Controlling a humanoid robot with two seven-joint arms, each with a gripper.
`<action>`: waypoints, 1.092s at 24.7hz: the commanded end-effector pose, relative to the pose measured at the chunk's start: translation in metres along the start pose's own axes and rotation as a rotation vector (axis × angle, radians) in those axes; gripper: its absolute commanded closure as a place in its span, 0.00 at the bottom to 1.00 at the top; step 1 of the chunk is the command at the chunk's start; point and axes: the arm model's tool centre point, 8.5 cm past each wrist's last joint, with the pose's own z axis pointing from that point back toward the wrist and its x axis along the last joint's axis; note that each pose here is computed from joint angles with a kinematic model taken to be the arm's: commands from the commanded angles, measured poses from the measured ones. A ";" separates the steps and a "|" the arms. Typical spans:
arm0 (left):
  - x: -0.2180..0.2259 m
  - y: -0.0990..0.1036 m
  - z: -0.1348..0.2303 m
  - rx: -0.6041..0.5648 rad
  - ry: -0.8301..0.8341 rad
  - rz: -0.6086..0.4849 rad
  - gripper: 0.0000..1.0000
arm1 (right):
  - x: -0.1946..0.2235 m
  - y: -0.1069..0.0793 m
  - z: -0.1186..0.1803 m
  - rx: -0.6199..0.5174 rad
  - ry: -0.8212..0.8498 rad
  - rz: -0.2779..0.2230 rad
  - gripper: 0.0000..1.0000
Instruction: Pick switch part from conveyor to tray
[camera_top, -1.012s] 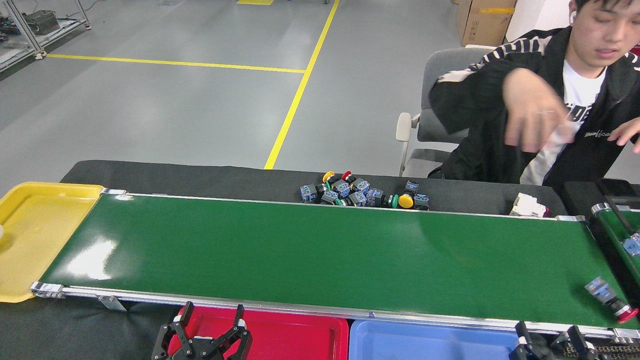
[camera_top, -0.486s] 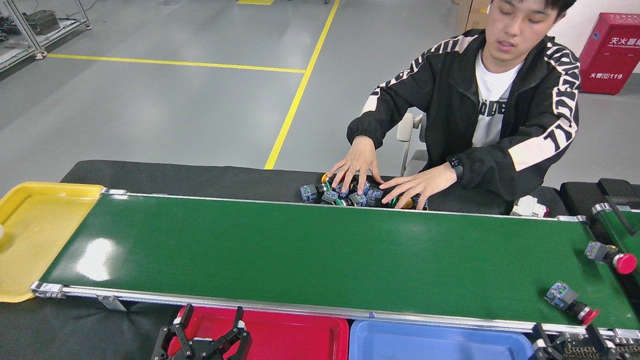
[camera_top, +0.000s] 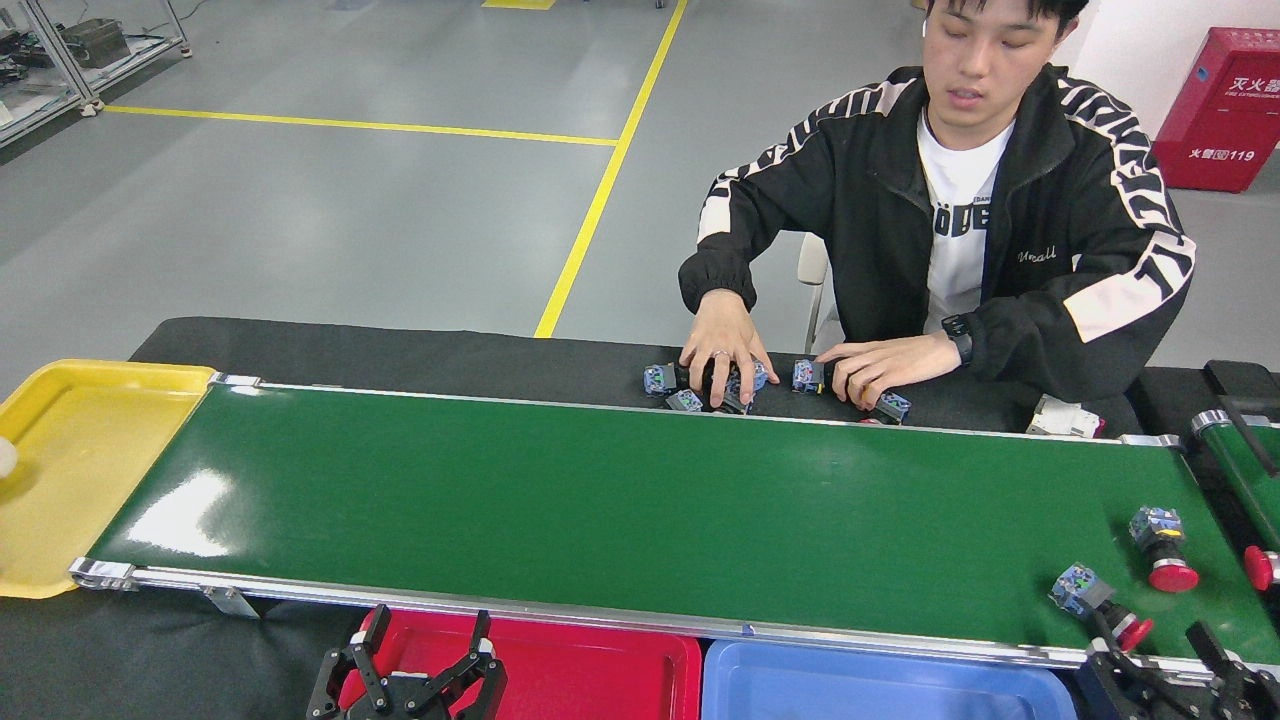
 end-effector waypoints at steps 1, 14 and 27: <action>0.002 0.006 -0.001 0.026 -0.004 0.006 0.00 | 0.004 -0.009 -0.014 -0.020 0.011 0.005 0.09; 0.002 0.007 -0.003 0.030 -0.002 0.007 0.00 | 0.043 -0.019 -0.020 -0.032 -0.173 0.015 0.88; 0.002 0.007 -0.002 0.029 -0.002 0.006 0.00 | 0.285 0.003 0.015 0.011 -0.776 -0.017 0.60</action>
